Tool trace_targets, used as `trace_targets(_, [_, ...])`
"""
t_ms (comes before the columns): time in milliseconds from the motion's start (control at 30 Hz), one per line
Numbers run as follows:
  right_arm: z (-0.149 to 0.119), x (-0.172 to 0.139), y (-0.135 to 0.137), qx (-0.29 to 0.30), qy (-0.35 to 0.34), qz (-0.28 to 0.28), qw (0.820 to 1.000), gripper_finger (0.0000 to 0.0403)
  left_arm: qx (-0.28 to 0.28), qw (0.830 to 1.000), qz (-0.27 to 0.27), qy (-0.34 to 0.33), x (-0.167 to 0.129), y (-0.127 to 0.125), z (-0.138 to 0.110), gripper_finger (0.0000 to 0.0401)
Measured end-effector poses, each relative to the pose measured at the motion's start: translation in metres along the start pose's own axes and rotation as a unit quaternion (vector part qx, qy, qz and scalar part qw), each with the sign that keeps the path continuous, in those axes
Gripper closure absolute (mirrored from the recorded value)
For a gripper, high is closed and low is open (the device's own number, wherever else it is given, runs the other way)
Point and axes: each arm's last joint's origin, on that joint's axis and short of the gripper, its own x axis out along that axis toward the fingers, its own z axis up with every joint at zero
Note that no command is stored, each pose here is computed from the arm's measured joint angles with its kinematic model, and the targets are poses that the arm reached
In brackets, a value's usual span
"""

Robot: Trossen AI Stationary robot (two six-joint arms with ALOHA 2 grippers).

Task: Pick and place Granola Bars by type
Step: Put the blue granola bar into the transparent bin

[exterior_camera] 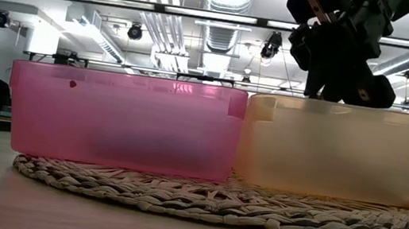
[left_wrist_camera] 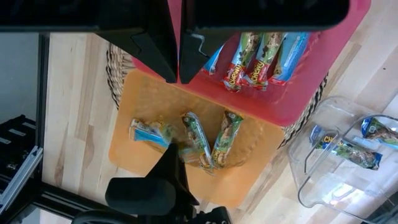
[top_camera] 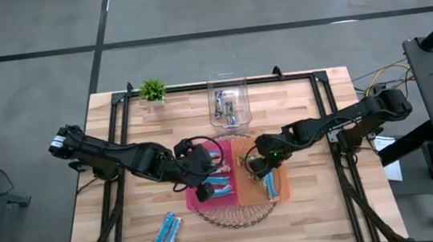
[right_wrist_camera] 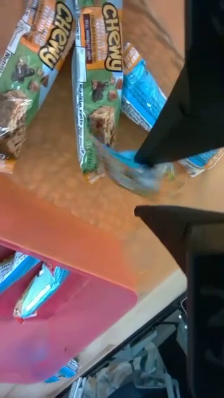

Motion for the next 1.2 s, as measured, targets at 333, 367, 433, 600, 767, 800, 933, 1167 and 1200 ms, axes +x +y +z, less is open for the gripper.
trace_targets(333, [0.000,-0.001,0.001,-0.013,-0.002,0.003,1.000,0.0207,0.000,1.000,0.000,0.000,0.000,0.000,0.000,0.0401])
trace_targets(367, [-0.001,-0.003,0.002,-0.022,0.004,0.008,1.000,0.0204,0.000,1.000,0.000,0.000,0.000,0.000,0.000,0.0401])
trace_targets(433, [-0.001,-0.006,0.006,-0.044,0.014,0.022,0.999,0.0202,0.002,1.000,0.000,0.000,0.000,0.000,0.000,0.0401])
trace_targets(600, [-0.004,-0.016,0.014,-0.086,0.018,0.047,0.995,0.0209,0.009,1.000,0.001,0.002,0.000,0.000,0.000,0.0401])
trace_targets(767, [-0.014,-0.034,0.033,-0.138,0.017,0.089,0.986,0.0223,0.008,1.000,0.002,0.002,-0.001,0.001,0.000,0.0401])
trace_targets(800, [-0.018,-0.039,0.037,-0.155,0.018,0.100,0.983,0.0228,0.006,1.000,-0.001,0.001,-0.003,0.001,0.000,0.0401])
trace_targets(933, [-0.038,-0.064,0.051,-0.214,-0.002,0.127,0.968,0.0258,0.007,1.000,-0.016,-0.009,-0.016,0.002,0.002,0.0401])
trace_targets(1167, [-0.065,-0.111,0.053,-0.266,-0.117,0.148,0.945,0.0348,0.019,0.999,-0.016,-0.042,-0.044,0.013,0.007,0.0401])
trace_targets(1200, [-0.067,-0.116,0.052,-0.266,-0.129,0.152,0.943,0.0360,0.020,0.999,-0.010,-0.044,-0.047,0.015,0.006,0.0401])
